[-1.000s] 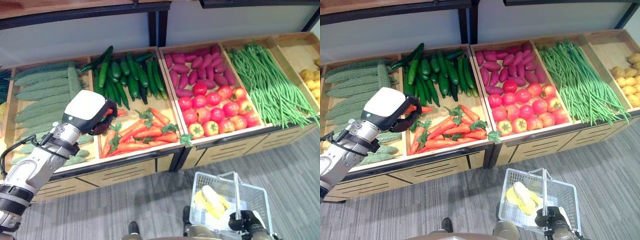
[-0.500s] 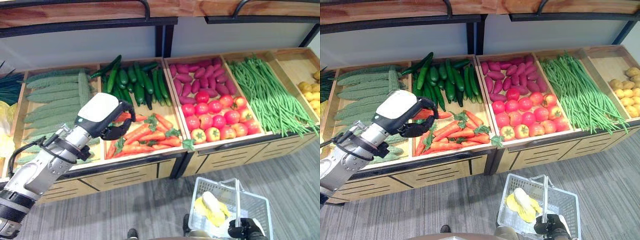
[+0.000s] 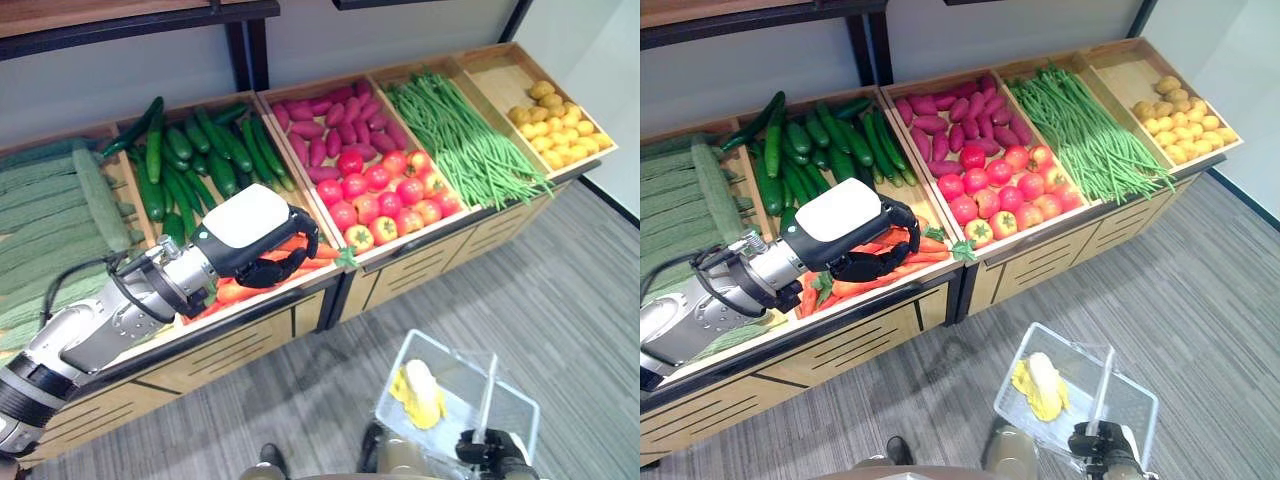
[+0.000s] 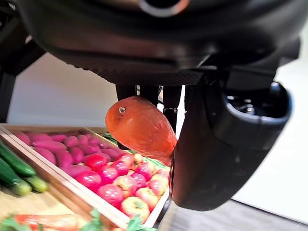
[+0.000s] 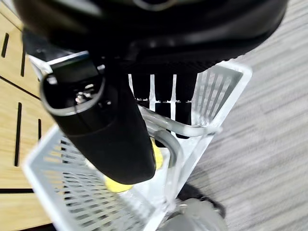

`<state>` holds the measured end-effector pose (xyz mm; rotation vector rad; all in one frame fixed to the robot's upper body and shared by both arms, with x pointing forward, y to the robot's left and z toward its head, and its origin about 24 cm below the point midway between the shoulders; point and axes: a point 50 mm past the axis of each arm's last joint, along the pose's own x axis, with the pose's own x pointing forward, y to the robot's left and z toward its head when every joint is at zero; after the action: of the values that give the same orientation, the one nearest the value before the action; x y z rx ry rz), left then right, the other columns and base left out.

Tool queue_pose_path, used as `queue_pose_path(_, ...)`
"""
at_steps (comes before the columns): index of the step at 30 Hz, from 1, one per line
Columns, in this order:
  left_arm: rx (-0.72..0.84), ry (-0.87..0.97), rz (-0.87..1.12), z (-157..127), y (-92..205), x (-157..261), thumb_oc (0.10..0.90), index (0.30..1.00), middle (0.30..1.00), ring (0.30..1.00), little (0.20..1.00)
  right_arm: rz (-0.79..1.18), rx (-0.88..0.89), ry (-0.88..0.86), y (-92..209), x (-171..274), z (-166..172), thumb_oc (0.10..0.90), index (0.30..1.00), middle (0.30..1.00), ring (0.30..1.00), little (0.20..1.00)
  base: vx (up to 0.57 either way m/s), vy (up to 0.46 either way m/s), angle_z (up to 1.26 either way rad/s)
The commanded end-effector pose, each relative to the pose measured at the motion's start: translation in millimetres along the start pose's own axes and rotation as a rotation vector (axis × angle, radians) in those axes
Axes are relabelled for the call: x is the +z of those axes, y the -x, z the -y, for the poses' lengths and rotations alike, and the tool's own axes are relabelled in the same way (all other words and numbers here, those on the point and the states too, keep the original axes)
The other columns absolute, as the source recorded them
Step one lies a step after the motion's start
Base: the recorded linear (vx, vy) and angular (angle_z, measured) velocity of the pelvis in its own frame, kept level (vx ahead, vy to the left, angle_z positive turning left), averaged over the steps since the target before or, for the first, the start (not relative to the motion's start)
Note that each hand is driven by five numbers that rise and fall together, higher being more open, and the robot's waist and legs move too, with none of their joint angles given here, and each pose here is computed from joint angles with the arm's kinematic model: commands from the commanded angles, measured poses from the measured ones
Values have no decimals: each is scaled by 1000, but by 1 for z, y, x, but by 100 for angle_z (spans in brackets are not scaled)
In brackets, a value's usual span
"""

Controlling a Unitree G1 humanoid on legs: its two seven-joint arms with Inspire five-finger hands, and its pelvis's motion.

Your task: Get the vegetables into the basket

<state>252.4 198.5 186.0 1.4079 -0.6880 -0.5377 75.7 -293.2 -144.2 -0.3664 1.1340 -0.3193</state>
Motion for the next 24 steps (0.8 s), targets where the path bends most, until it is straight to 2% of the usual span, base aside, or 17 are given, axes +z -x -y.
queue_pose_path(1,261,-42,77,-56,-5,10,400,300,300,300,300,-2,-28,118,2,-9,18,400,300,300,300,300,40,-76,-24)
queue_pose_path(12,276,27,108,-50,-4,18,400,300,300,300,300,16,-50,109,1,-6,24,400,300,300,300,300,38,-137,-23)
queue_pose_path(21,319,126,167,-45,-20,26,400,300,300,300,300,18,-131,69,2,-7,47,400,300,300,300,300,-21,-229,-15)
queue_pose_path(24,348,160,181,-44,-22,28,400,300,300,300,300,52,-145,97,0,5,55,400,300,300,300,300,-137,-157,-33)
